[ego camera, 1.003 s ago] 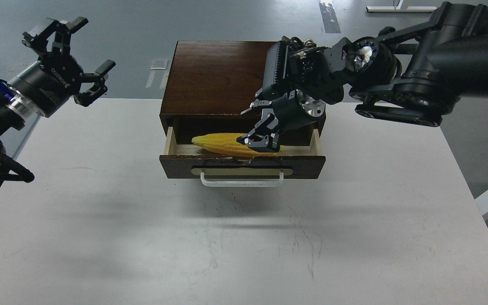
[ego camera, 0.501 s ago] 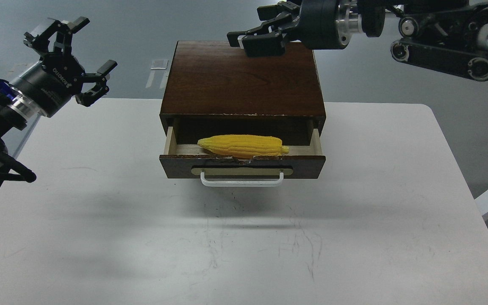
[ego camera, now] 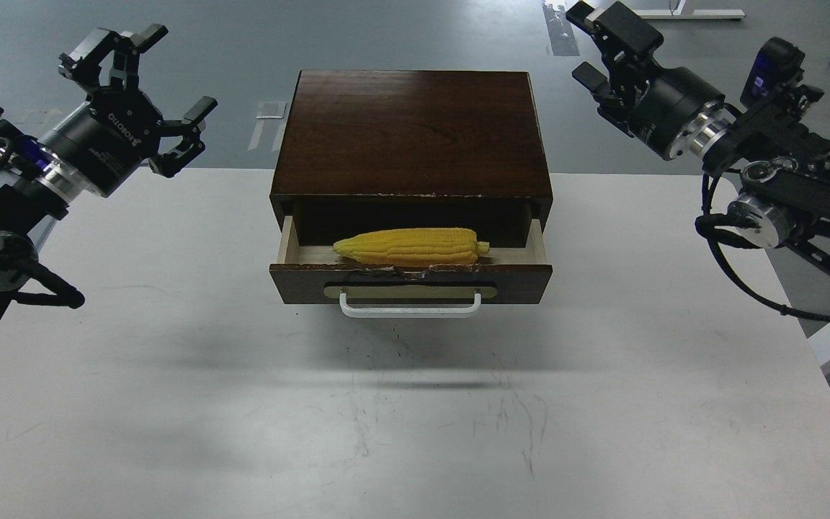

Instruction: Put corn in drawer with both arms

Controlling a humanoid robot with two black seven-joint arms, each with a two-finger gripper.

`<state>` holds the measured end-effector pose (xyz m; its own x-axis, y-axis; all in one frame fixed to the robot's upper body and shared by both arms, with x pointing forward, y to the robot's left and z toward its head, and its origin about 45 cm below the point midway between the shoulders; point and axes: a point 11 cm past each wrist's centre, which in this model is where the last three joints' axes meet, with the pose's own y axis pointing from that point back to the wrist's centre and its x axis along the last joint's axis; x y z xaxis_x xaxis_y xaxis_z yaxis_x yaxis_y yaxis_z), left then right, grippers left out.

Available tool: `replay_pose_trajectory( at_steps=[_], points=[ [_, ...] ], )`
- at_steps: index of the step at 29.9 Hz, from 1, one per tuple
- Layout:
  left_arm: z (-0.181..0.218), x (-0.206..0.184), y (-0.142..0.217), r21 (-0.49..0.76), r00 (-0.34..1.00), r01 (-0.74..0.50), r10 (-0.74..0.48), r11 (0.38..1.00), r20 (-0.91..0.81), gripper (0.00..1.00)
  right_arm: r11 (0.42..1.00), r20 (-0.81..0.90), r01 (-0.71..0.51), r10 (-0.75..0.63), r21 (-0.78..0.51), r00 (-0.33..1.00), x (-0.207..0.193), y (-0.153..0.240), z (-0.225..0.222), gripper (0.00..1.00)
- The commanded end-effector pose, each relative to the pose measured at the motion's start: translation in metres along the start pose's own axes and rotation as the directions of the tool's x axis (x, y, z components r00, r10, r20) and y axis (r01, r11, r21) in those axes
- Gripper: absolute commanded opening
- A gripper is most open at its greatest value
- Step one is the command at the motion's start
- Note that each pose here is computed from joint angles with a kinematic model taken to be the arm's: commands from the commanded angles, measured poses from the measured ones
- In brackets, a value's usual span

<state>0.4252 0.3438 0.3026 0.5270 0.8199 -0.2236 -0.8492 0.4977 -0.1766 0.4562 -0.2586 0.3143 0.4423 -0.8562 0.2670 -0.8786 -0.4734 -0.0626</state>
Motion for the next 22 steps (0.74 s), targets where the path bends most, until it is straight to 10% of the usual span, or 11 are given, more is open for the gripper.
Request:
replay_pose_trajectory(
  at_steps=[1, 22],
  points=[
    [-0.004, -0.001, 0.0, 0.005, 1.0, 0.001, -0.001, 1.0, -0.009, 0.98, 0.989, 0.224, -0.143, 0.146, -0.034, 0.964, 0.015, 0.018, 0.027, 1.0],
    [-0.035, -0.011, 0.0, 0.022, 0.997, -0.001, 0.003, 1.0, -0.08, 0.98, 0.972, 0.396, -0.193, 0.231, -0.135, 0.889, 0.007, 0.051, 0.083, 1.0]
  ],
)
